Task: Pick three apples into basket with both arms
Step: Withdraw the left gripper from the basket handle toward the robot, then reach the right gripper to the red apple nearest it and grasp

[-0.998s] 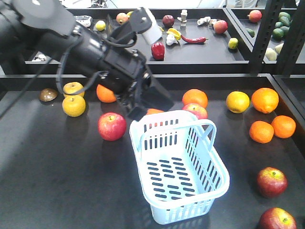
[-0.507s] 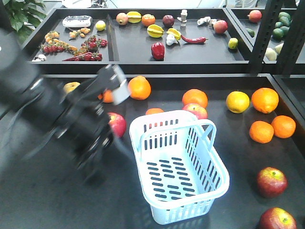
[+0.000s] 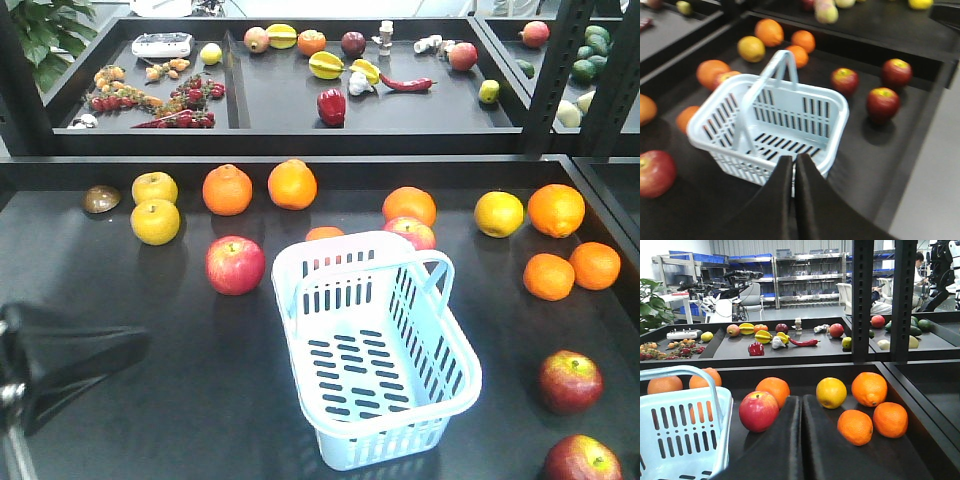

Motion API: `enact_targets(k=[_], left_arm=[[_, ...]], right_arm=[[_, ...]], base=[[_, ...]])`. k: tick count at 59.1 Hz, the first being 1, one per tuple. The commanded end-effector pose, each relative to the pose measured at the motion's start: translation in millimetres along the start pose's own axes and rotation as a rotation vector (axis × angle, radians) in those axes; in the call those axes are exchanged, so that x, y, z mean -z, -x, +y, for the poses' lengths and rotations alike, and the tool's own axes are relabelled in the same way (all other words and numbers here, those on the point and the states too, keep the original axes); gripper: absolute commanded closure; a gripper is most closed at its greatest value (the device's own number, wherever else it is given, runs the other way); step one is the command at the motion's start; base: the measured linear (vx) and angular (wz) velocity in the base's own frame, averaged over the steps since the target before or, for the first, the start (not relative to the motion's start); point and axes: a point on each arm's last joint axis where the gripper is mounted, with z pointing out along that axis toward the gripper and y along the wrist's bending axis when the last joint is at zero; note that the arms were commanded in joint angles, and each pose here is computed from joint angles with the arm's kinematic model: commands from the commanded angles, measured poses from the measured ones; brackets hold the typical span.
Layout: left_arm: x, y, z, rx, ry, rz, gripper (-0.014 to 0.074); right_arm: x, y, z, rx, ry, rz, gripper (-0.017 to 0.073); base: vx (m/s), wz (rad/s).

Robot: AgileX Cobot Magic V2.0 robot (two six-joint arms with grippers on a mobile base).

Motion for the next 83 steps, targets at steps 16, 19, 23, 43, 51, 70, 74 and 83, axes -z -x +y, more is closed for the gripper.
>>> enact_targets(k=[16,19,23,43,51,70,74,83], left_arm=[[-18,-81,-3.5,0.172,0.071,0.087,0.0601],[-18,-82,-3.4,0.193,0.074,0.087,0.0601],[-18,-81,-2.8,0.202,0.08,0.081,0.0601],[-18,-80,-2.1,0.201,0.087,0.074,0.0601],[-18,-80,-2.0,0.205,0.088,0.07,0.0601],[-18,-78,-2.9,0.248,0.077,0.053,0.06],[-18,-78,-2.9,0.248,0.078,0.053,0.06],[-18,-78,-2.6,0.248,0.081,0.05,0.06]], right_arm=[[1,4,1.5,0.017,0.014,-0.074,0.0564],[1,4,1.6,0.017,0.015,-0.078,0.0564],[1,4,1.7,0.014,0.016,-0.082,0.0564],[3,18,1.7,-0.446,0.07,-0.229,0.0564],[3,19,0.8,-0.602,0.079,-0.233,0.0564],[8,49,0.6,-0.773,0.07,-0.154,0.0564],[11,65,-0.8,-0.673,0.012,-0.054,0.0564],[13,108,-8.3,-0.357,-0.114,0.148,0.0564]], base=[[0.0,0.0],[0.0,0.0],[0.0,0.0],[0.0,0.0],[0.0,0.0],[0.0,0.0],[0.0,0.0],[0.0,0.0]])
